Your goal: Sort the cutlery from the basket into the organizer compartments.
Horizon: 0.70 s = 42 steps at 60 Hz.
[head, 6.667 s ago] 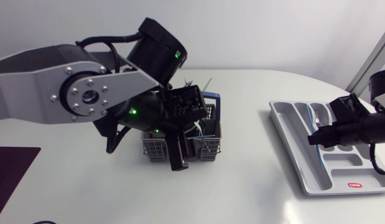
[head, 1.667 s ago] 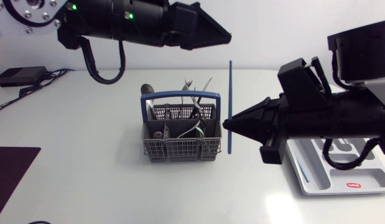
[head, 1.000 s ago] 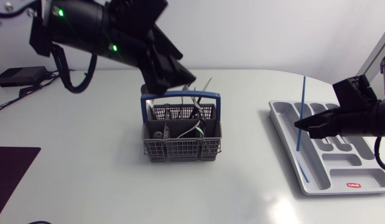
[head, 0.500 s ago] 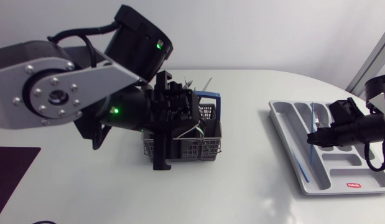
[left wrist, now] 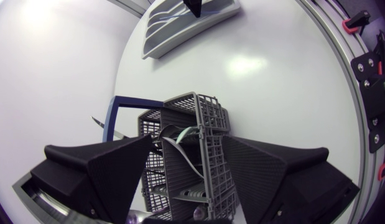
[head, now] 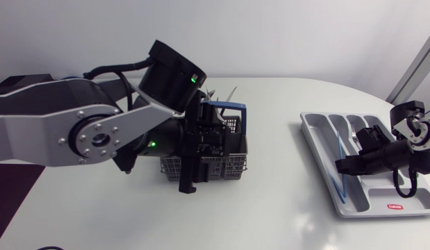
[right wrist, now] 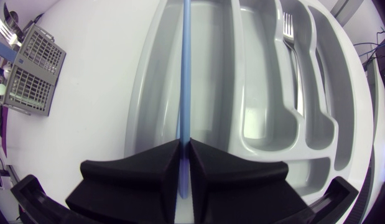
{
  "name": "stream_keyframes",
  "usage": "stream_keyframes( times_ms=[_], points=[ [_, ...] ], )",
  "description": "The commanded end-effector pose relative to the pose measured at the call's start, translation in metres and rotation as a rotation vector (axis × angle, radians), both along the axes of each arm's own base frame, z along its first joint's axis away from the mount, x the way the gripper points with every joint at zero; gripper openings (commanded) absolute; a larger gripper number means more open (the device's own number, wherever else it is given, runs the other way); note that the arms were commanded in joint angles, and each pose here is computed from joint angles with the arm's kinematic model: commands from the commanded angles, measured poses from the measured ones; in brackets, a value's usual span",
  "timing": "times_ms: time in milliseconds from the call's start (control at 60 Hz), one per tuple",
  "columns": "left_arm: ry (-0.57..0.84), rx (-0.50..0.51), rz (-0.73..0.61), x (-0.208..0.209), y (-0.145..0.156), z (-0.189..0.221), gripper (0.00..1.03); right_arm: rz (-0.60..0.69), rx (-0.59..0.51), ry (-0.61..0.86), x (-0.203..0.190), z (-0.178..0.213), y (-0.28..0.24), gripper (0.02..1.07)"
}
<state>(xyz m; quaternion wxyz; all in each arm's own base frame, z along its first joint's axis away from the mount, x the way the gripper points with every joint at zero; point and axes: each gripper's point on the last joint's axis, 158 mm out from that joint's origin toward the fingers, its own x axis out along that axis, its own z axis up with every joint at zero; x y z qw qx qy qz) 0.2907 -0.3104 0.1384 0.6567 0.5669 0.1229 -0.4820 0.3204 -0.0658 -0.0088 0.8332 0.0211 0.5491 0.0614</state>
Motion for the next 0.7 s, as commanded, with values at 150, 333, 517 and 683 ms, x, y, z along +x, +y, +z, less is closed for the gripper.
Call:
stream_keyframes(
  times_ms=[150, 333, 517, 683],
  points=[
    [-0.013, 0.066, -0.022, 0.017, 0.000, -0.019, 0.59, -0.010, 0.006, 0.045, -0.011, -0.019, 0.002, 0.38],
    [-0.032, 0.082, -0.024, 0.033, 0.000, -0.026, 0.51, -0.012, -0.005, 0.041, -0.010, -0.019, -0.001, 0.63],
    [-0.059, 0.084, -0.034, 0.046, -0.006, -0.027, 0.51, 0.008, -0.011, 0.033, -0.014, -0.016, 0.005, 0.75],
    [-0.063, 0.100, -0.049, 0.054, -0.010, -0.036, 0.46, 0.022, -0.014, 0.018, -0.013, -0.011, 0.010, 0.75]
  ],
)
